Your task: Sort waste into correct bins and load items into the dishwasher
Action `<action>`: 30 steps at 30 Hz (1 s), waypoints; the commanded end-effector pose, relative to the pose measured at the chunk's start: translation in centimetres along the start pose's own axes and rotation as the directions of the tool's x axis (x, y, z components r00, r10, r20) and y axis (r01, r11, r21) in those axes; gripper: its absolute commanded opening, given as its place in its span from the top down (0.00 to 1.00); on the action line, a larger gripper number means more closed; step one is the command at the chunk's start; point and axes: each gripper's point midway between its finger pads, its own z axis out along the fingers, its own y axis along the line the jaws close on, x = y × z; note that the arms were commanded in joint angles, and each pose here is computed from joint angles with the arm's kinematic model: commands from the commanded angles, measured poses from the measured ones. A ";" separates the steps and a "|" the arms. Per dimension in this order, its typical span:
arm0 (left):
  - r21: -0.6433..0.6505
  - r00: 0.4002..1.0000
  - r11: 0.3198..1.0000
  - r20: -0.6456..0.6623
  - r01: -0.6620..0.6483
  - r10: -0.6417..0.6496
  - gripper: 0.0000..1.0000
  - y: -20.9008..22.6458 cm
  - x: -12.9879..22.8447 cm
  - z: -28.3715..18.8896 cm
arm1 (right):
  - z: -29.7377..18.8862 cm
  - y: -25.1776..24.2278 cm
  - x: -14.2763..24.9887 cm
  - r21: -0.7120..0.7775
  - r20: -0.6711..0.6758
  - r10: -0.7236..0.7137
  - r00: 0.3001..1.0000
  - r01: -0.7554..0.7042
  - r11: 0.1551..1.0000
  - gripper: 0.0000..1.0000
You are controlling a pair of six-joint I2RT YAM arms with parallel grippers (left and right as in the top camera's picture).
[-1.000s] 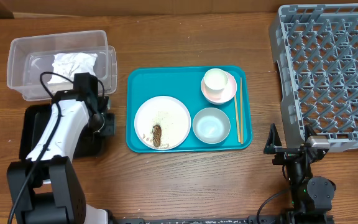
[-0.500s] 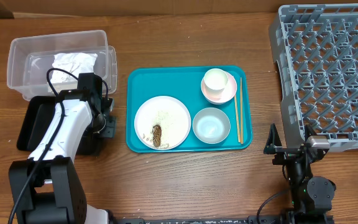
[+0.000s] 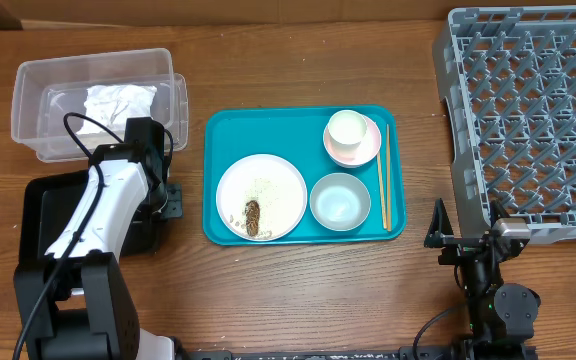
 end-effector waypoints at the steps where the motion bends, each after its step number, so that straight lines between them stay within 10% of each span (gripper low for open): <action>1: -0.033 1.000 0.999 0.021 0.013 -0.012 0.96 0.5 -0.4 -0.8 | 0.0 -0.2 0.1 0.010 0.005 -0.003 1.000 0.003 1.000 0.00; 12: -0.035 0.999 0.999 0.014 -0.041 0.042 0.94 0.5 -0.2 -0.8 | 0.0 -0.2 0.1 0.010 0.005 -0.003 1.000 0.003 1.000 0.00; 19: -0.036 0.999 0.999 0.014 -0.041 0.042 0.75 0.6 -0.2 -0.8 | 0.0 -0.2 0.1 0.010 0.005 -0.003 1.000 0.003 1.000 0.00; 30: -0.034 0.999 0.999 0.032 -0.028 0.029 0.83 0.7 -1.0 -1.8 | 0.0 -0.2 0.1 0.010 0.005 -0.003 1.000 0.003 1.000 0.00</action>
